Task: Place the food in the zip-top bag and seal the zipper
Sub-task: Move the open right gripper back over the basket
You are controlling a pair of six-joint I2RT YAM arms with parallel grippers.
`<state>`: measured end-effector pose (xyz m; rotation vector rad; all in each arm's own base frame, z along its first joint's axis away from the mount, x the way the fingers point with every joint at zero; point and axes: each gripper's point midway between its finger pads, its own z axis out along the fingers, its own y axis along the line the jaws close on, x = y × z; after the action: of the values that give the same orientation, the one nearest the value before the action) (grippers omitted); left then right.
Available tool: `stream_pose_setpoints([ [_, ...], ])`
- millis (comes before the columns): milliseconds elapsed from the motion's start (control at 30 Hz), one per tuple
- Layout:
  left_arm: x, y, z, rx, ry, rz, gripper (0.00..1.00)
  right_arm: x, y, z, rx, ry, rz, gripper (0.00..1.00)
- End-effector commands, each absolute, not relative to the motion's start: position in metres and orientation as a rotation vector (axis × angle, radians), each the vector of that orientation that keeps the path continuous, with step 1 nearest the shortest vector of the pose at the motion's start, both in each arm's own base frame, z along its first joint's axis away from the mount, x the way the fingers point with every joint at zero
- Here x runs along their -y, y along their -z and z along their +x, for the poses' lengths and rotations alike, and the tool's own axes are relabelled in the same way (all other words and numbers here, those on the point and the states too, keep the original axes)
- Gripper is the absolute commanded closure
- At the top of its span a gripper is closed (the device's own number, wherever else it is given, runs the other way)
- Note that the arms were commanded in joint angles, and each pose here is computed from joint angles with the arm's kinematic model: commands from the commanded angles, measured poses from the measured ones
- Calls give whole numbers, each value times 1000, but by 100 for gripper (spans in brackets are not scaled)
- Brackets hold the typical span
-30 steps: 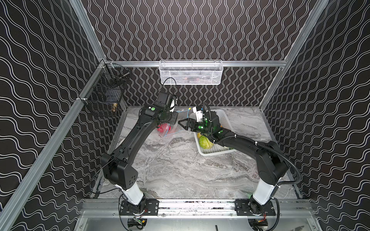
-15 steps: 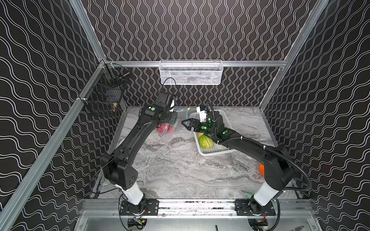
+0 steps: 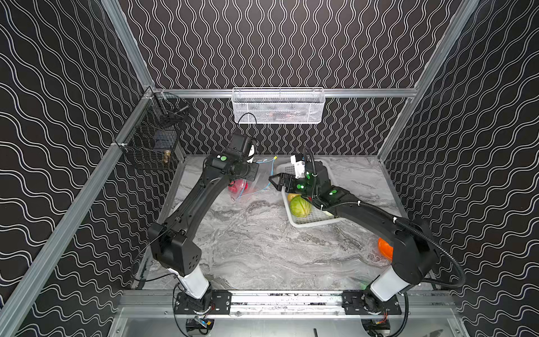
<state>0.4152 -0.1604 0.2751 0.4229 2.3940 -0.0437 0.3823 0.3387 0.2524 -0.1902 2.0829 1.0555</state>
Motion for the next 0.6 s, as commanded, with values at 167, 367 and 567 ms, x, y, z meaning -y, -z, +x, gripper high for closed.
stream_pose_setpoints([
  [167, 161, -275, 416, -2393, 51, 414, 100, -307, -246, 392, -2100, -917, -127, 1],
  [367, 158, -276, 416, -2386, 31, 410, 100, -283, -242, 404, -2111, -859, -50, 1],
  [567, 157, -277, 416, -2382, 23, 410, 100, -262, -233, 420, -2125, -769, 15, 1],
])
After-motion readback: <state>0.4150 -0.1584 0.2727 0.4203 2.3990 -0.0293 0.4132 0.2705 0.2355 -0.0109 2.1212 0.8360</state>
